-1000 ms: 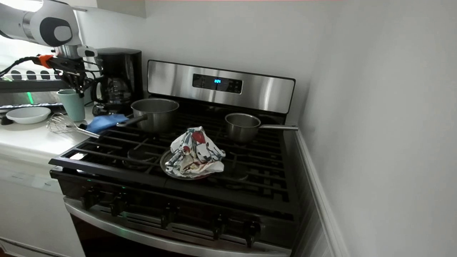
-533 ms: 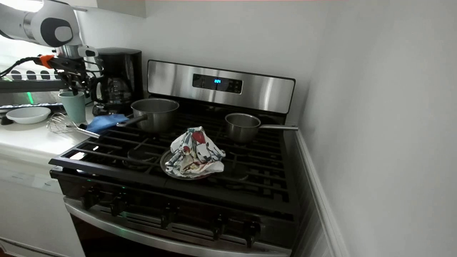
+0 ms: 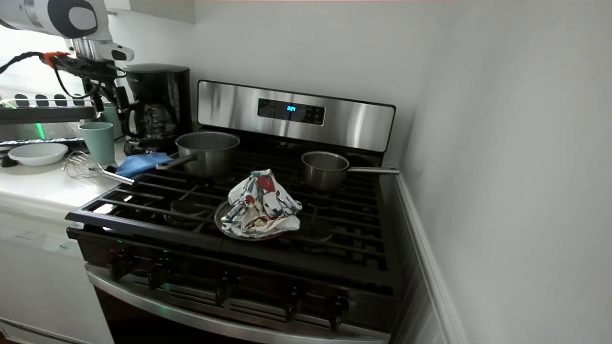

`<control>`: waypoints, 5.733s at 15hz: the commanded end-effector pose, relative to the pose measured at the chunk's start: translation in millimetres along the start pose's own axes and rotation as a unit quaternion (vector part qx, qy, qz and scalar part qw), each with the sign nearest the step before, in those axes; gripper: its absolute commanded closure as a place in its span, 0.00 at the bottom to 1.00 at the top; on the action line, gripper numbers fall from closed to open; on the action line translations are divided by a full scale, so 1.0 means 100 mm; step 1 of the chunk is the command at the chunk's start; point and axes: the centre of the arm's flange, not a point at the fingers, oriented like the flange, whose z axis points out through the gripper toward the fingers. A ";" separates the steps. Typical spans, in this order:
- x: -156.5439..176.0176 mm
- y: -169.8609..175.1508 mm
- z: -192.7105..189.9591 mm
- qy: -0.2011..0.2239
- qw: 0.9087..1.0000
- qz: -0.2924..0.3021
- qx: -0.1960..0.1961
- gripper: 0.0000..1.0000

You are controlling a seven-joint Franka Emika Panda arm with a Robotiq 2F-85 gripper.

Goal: Pour the water out of the blue cup into the larger pot then whisk it

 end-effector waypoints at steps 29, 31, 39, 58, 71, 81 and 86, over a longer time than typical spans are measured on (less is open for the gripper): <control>-0.53 1.25 1.20 -0.145 0.858 0.486 -0.085 0.03; -0.50 1.25 1.22 -0.145 0.847 0.504 -0.087 0.04; -0.47 1.24 1.29 -0.145 0.821 0.544 -0.096 0.25; -0.44 1.23 1.36 -0.145 0.785 0.595 -0.092 0.94; -0.42 1.55 0.58 -0.109 0.825 0.549 -0.079 0.94; -0.47 1.66 0.10 -0.084 0.834 0.536 -0.099 0.78; -0.42 1.96 -0.18 -0.025 0.811 0.568 -0.138 0.94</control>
